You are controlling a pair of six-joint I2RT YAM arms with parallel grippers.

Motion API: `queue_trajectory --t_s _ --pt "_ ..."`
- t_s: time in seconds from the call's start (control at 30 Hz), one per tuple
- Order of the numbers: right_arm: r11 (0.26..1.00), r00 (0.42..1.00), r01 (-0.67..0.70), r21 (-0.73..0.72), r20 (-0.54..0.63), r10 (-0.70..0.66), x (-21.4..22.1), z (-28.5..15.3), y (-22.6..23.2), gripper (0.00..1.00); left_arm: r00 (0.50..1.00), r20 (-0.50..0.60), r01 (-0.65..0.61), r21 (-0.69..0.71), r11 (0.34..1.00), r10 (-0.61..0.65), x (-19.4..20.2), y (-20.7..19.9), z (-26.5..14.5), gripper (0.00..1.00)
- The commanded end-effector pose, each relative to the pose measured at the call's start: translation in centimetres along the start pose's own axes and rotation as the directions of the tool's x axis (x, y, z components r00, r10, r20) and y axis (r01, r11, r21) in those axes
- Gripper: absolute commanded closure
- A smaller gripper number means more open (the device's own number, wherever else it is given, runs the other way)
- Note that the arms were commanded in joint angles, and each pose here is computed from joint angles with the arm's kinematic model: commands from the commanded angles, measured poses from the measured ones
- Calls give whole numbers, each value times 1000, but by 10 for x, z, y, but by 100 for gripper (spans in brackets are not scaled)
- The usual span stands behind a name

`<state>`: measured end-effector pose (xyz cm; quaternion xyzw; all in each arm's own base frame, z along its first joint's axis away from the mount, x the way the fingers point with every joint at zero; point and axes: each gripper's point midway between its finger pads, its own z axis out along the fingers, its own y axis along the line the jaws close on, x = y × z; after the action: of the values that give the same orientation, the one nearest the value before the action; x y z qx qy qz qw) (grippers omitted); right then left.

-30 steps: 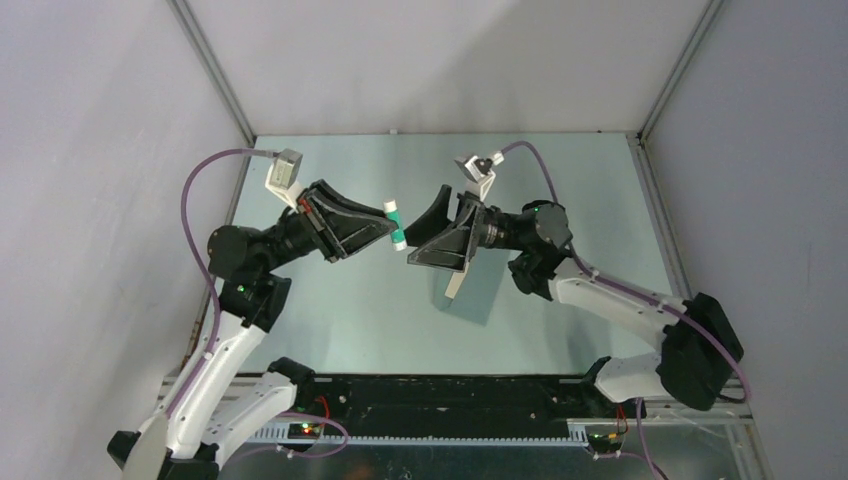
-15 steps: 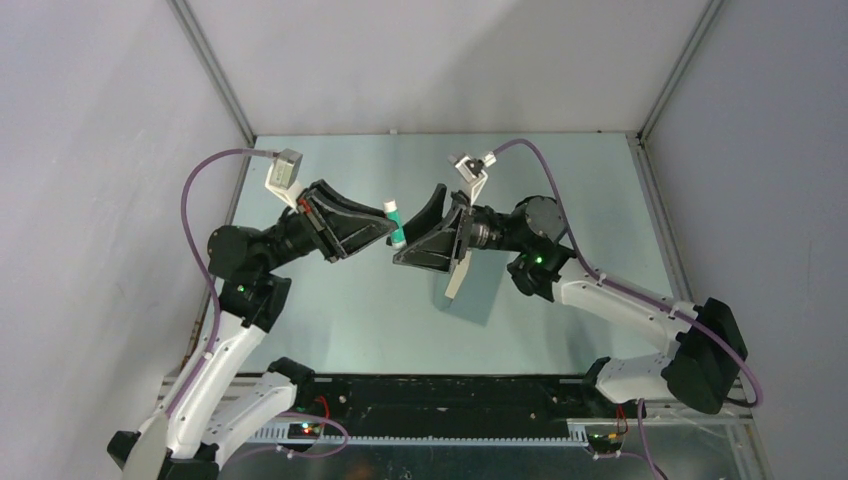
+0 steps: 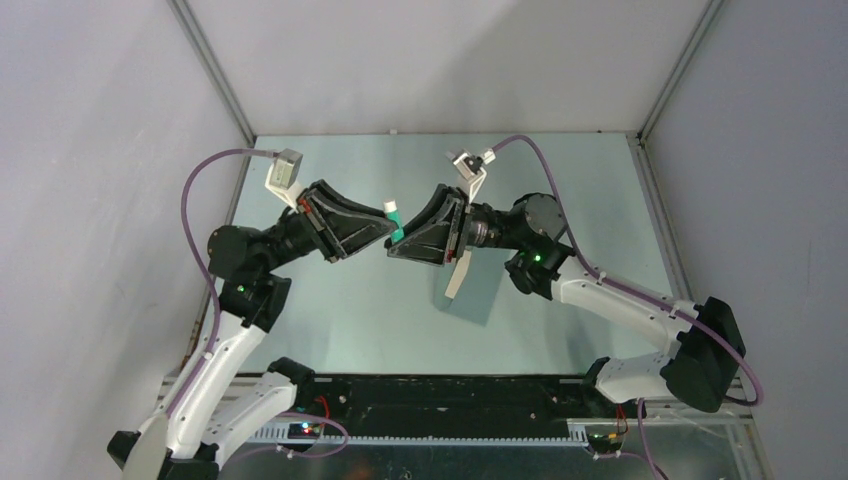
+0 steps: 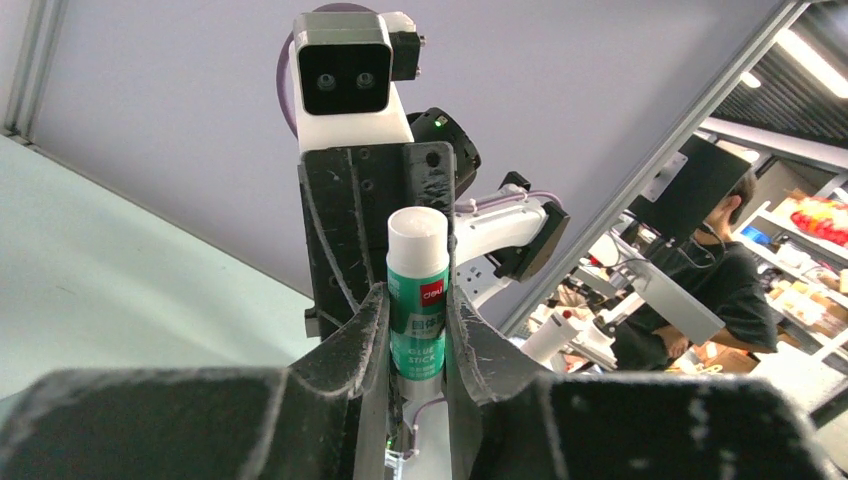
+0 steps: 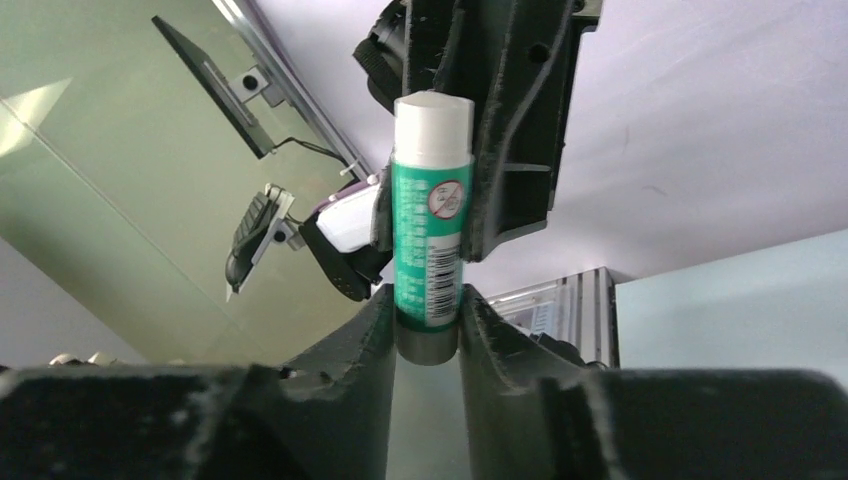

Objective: Place the letter into the envelope and seal it
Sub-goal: Unscrew the solid glue.

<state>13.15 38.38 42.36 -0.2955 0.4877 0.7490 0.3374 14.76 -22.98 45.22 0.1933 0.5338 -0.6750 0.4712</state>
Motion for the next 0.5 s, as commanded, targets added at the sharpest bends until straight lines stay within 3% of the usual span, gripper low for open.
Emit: queue_trajectory --t_s 0.0,0.03,0.1,0.13,0.2,0.23,0.3,0.37,0.47 --pt "997 997 63 -45 40 -61 -18 4 23 78 999 10 -46 38 998 46 -7 -15 0 100" --pt "997 998 60 -44 38 -58 -18 4 23 92 999 10 -46 38 998 46 -7 -15 0 100" --pt "998 998 56 -43 37 -55 -17 4 22 100 999 4 -45 37 998 45 -8 -15 1 100" --pt "997 998 57 -43 37 -56 -18 4 22 100 999 -6 -38 33 999 39 -6 -14 1 98" --pt "998 998 56 -41 36 -54 -17 4 21 100 999 -20 -30 28 999 30 -5 -12 2 80" --pt "998 998 55 -41 35 -53 -17 4 21 100 999 -23 -25 26 999 26 -5 -11 3 66" --pt "998 998 55 -39 36 -54 -18 4 21 100 1000 -23 -19 20 1000 20 -4 -9 3 49" --pt "998 998 54 -39 34 -52 -17 4 21 100 1000 -23 -15 22 1000 15 -5 -9 3 40" --pt "998 998 50 -41 34 -49 -17 4 21 100 1000 -16 -8 33 999 8 -6 -10 4 35"
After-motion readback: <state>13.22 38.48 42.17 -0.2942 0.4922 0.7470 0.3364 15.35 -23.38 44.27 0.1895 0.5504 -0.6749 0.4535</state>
